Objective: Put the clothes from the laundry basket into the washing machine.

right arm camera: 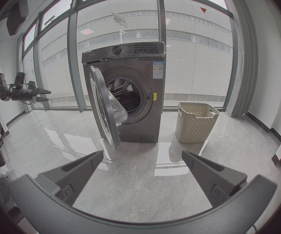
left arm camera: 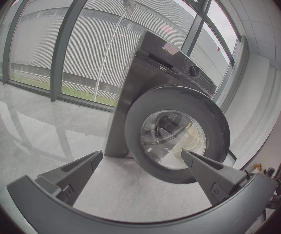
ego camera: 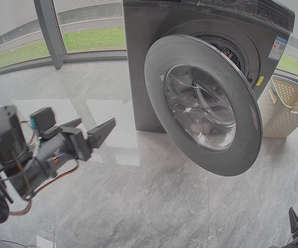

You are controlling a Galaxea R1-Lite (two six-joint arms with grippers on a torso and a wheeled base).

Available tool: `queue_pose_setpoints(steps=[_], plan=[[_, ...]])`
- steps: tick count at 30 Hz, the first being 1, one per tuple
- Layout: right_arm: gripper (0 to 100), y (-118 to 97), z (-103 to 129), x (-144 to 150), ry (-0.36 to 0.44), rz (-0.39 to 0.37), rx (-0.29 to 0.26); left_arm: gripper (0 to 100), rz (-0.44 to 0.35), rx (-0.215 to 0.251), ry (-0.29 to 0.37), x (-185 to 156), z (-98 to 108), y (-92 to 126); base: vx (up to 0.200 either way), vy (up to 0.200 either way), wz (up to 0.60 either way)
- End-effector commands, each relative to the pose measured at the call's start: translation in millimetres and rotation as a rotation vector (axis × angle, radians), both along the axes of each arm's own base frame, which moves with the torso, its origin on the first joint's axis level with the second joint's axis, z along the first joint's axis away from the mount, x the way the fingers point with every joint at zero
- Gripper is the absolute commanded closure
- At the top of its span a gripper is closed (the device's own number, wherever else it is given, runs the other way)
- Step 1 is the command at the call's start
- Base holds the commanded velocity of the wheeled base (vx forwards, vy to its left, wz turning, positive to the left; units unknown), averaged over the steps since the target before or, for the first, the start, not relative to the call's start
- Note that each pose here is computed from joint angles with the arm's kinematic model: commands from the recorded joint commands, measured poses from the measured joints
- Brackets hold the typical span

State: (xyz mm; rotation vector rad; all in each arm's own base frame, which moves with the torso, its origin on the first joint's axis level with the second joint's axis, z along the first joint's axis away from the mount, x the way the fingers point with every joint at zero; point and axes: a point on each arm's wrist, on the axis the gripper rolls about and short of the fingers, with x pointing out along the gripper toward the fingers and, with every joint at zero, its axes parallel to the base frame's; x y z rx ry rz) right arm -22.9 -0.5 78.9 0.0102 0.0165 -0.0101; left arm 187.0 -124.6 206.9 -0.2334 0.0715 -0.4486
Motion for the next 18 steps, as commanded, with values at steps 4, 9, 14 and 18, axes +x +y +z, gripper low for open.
queue_pose_setpoints(steps=[4, 9, 14, 18], plan=[[0, 0, -3, 1, 0.009, -0.007, -0.001, 0, 0.238, 0.040, -0.164, -181, -83, 124, 0.000, 0.000, 0.00], [0, 0, -3, 1, -0.001, -0.012, 0.011, 0, 0.235, 0.061, -0.132, -202, -110, 125, 0.000, 0.000, 0.00], [0, 0, -3, 1, -0.001, -0.013, 0.011, 0, 0.279, 0.050, -0.081, -203, -116, 125, 0.000, 0.000, 0.00], [0, 0, -3, 1, -0.001, -0.015, 0.012, 0, 0.414, 0.075, -0.086, -208, -124, 123, 0.000, 0.000, 0.00]])
